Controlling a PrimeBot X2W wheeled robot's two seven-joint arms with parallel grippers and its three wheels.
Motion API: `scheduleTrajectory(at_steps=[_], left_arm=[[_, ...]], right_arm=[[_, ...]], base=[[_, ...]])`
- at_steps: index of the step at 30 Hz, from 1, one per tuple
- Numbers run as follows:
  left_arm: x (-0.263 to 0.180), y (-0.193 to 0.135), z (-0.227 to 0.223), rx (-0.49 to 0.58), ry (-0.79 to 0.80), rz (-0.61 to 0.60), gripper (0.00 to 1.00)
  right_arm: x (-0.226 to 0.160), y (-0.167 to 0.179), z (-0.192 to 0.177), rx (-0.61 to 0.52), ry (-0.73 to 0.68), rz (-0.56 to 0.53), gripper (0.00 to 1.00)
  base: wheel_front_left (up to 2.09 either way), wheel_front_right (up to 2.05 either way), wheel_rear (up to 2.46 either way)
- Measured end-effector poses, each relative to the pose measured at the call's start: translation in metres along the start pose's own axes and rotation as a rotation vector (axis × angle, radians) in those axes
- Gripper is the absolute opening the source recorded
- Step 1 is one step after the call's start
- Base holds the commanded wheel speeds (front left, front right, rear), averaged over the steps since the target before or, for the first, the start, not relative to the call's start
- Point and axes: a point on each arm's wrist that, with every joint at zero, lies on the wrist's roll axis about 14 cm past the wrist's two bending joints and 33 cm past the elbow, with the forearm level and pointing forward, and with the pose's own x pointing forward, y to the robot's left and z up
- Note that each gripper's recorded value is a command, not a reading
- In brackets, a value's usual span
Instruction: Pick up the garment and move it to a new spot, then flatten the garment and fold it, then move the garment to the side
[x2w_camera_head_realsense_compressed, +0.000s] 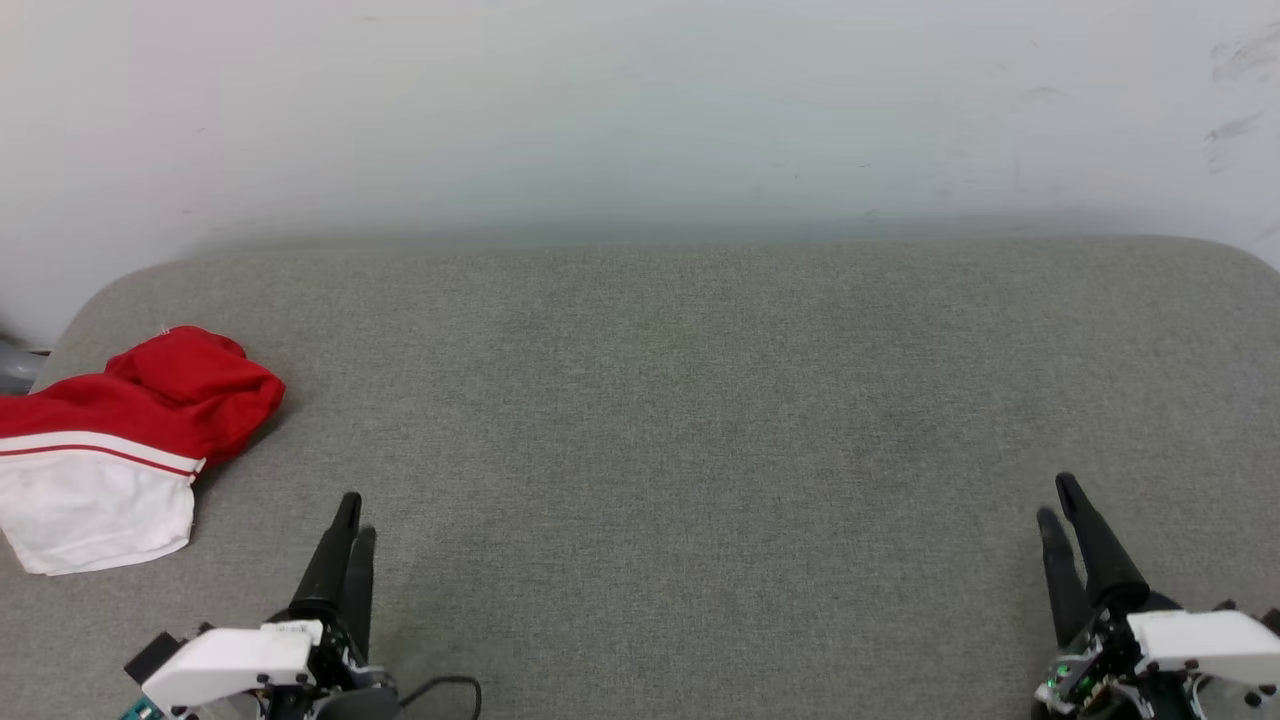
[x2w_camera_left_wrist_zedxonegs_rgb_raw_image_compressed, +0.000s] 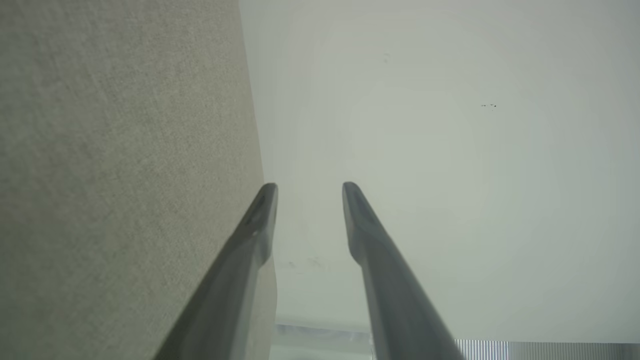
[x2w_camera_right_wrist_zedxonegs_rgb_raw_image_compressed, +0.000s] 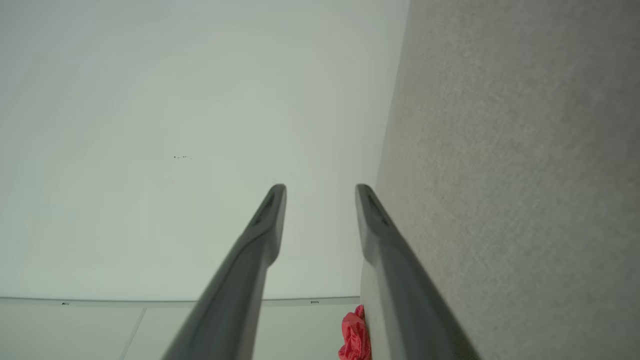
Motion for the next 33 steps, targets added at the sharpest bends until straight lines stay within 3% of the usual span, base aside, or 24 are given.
scheduleTrajectory(at_steps=[3, 11, 33], left_arm=[[-0.006, 0.014, 0.0, -0.003, -0.005, 0.039, 1.0], [-0.006, 0.011, 0.004, 0.046, -0.035, 0.034, 1.0], [0.0, -0.014, -0.001, 0.493, -0.068, 0.031, 1.0]], right_arm=[[-0.007, -0.015, 0.002, -0.001, -0.009, -0.043, 1.0], [-0.006, -0.009, 0.006, -0.091, -0.037, -0.029, 1.0], [-0.005, 0.031, 0.008, -0.575, -0.088, 0.079, 1.0]], base=[[0.0, 0.0, 0.0], [0.0, 0.0, 0.0], [0.0, 0.0, 0.0]])
